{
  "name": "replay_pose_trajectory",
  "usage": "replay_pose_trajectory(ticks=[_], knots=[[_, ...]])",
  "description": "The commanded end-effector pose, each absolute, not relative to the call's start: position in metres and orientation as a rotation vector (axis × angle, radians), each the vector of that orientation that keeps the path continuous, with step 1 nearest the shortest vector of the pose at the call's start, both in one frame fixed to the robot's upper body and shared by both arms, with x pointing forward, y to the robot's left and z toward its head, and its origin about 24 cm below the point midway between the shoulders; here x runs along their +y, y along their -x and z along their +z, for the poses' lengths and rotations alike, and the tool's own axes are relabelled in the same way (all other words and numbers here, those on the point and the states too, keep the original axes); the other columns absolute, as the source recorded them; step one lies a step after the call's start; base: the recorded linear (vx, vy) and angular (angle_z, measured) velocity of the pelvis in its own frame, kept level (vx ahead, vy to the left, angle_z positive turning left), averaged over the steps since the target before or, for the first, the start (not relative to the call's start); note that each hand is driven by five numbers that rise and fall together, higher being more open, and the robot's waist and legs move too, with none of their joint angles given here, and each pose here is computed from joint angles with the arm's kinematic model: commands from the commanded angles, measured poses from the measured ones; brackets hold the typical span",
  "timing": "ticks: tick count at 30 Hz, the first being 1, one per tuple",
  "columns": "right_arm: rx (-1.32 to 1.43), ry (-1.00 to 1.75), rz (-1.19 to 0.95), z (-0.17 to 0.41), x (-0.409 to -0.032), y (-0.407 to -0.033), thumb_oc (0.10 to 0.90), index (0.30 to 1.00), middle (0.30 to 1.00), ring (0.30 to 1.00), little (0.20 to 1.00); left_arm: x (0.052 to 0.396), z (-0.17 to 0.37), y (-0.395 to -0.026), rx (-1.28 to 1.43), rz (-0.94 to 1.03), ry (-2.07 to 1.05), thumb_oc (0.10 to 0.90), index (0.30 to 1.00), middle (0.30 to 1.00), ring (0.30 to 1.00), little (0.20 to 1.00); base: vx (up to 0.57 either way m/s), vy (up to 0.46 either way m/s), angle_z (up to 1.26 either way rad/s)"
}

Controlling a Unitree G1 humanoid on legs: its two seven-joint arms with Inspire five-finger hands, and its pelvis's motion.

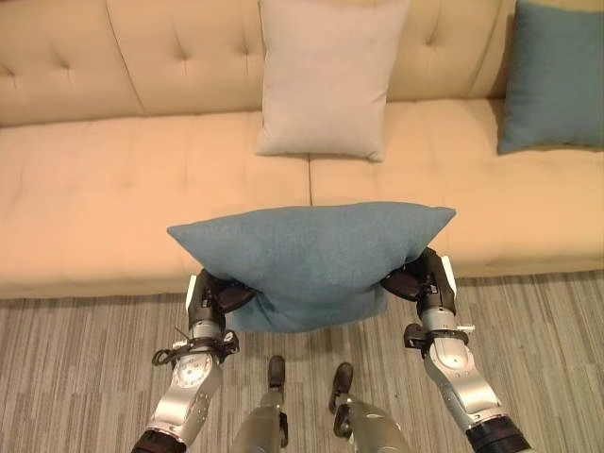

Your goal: Pick up all the scattered cushions and arrange them neatly on the sofa.

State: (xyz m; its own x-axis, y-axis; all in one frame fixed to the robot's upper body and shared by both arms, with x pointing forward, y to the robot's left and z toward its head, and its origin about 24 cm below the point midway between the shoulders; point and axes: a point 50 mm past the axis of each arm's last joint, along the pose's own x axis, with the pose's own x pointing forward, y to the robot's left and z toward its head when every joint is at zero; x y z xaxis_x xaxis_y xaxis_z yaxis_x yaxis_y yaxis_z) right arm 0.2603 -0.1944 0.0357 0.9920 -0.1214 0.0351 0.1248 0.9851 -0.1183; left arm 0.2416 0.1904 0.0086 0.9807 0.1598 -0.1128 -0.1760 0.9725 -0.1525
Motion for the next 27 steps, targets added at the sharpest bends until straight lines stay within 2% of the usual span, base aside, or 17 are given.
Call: replay_pose_trajectory(ticks=[1, 15, 19, 27], knots=[[-0.311, 0.084, 0.080, 0.085, -0.155, -0.262, 0.400, 0.300, 0.300, 0.300, 0.300, 0.150, 0.062, -0.260, -0.178, -0.058, 0.228, 0.400, 0.300, 0.300, 0.300, 0.300, 0.03, -0.086, 0.18], [-0.318, 0.175, 0.135, 0.088, -0.163, -0.254, 0.400, 0.300, 0.300, 0.300, 0.300, 0.164, 0.049, -0.246, -0.144, 0.014, 0.188, 0.400, 0.300, 0.300, 0.300, 0.300, -0.04, 0.006, 0.41], [-0.282, 0.220, 0.129, 0.082, -0.172, -0.250, 0.400, 0.300, 0.300, 0.300, 0.300, 0.164, 0.041, -0.241, -0.099, -0.009, 0.190, 0.400, 0.300, 0.300, 0.300, 0.300, 0.03, 0.185, 1.12], [-0.209, 0.225, 0.189, 0.065, -0.158, -0.250, 0.400, 0.300, 0.300, 0.300, 0.300, 0.177, 0.033, -0.231, -0.054, -0.026, 0.116, 0.400, 0.300, 0.300, 0.300, 0.300, -0.01, 0.221, 0.69]])
